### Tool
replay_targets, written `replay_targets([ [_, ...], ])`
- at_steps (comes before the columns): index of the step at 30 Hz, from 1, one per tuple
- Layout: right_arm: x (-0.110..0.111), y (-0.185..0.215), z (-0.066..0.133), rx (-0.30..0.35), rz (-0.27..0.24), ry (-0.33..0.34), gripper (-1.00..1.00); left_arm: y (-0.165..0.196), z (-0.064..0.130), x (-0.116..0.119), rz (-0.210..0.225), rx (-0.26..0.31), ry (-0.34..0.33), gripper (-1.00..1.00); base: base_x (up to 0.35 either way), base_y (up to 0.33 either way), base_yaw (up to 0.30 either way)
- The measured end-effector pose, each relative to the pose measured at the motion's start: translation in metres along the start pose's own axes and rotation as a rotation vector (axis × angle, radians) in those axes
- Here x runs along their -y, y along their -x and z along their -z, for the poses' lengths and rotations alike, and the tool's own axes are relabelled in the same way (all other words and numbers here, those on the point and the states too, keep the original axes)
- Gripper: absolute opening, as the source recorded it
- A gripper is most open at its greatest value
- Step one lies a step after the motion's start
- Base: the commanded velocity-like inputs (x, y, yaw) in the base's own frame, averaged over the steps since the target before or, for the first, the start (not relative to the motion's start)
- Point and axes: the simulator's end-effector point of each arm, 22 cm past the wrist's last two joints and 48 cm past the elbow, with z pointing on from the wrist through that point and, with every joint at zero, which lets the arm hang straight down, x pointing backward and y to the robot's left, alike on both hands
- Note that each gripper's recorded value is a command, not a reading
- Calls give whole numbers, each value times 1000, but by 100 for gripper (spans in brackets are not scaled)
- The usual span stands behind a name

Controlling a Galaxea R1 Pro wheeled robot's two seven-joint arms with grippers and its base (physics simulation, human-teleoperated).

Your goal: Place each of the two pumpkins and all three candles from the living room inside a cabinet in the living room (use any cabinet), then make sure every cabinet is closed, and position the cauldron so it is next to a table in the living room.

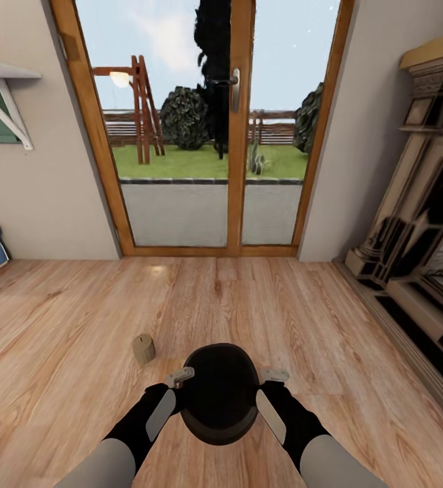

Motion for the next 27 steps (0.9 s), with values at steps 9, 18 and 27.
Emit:
replay_targets([
  [9, 0, 3, 1, 5, 4, -1, -100, 1, 1, 1, 7, 4, -3, -100, -49, -1, 143],
  [18, 0, 2, 1, 5, 4, -1, -100, 1, 1, 1, 7, 3, -3, -100, -169, -58, 285],
  [27, 0, 3, 1, 5, 6, -1, -100, 1, 1, 1, 9, 4, -4, -100, -4, -2, 289],
])
